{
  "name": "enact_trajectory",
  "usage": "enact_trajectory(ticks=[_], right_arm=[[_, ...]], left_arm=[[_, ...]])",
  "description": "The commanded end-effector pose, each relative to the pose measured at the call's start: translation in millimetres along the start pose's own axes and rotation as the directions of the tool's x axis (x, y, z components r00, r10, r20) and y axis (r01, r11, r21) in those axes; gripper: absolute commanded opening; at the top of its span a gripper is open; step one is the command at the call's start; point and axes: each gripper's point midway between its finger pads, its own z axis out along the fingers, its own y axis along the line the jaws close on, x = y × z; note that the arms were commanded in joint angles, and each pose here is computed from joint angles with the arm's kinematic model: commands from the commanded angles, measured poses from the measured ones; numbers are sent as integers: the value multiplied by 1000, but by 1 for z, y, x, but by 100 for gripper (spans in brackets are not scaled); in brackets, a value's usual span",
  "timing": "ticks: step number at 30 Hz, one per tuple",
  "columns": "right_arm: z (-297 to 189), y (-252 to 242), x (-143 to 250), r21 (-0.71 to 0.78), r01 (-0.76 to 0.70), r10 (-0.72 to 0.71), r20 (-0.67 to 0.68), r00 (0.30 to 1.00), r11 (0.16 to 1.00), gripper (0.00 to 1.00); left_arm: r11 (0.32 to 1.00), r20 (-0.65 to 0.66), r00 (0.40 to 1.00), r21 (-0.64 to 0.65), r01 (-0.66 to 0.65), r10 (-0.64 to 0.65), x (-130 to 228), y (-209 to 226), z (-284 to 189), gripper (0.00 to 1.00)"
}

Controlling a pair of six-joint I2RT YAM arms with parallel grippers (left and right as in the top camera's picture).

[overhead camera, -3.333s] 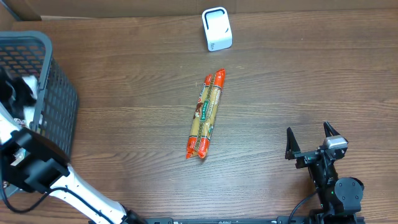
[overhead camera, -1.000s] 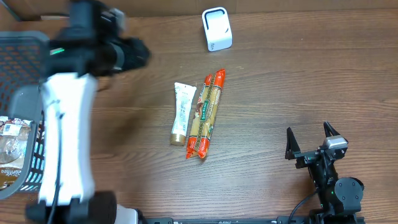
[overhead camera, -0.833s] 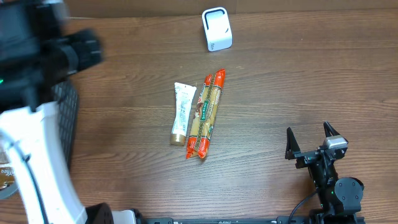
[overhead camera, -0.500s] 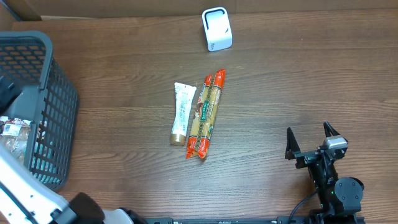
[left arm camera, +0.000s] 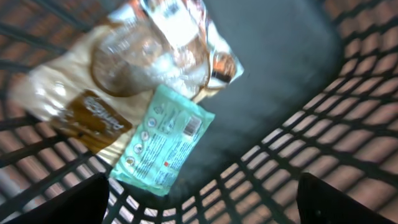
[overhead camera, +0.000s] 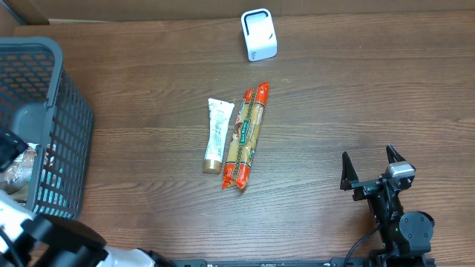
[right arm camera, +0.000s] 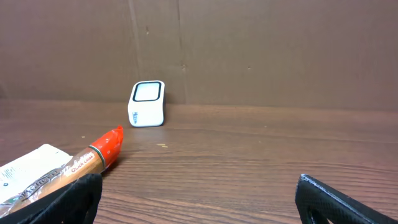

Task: Scan the item barcode
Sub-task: 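Reach into the basket and grasp the mint-green packet with the left gripper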

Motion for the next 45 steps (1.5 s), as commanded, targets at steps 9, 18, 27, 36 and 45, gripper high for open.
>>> enact_trajectory(ticks=[9,18,27,36,45], right_arm=[[0,0,2,3,5,-5,5,1000,1000,100],[0,0,2,3,5,-5,5,1000,1000,100],[0,0,2,3,5,-5,5,1000,1000,100],[0,0,2,3,5,-5,5,1000,1000,100],[0,0,2,3,5,-5,5,1000,1000,100]], left_arm=[[988,-253,967,-144,-54,16,66,37,105,84],[966,-228,974,-254,-47,-13,84,57,145,87],[966,-224,973,-234,-108,55,88,56,156,79],[966,-240,969,-232,-111,54,90,55,153,4],[964,-206,973,-223,-146,99,47,37,107,4]])
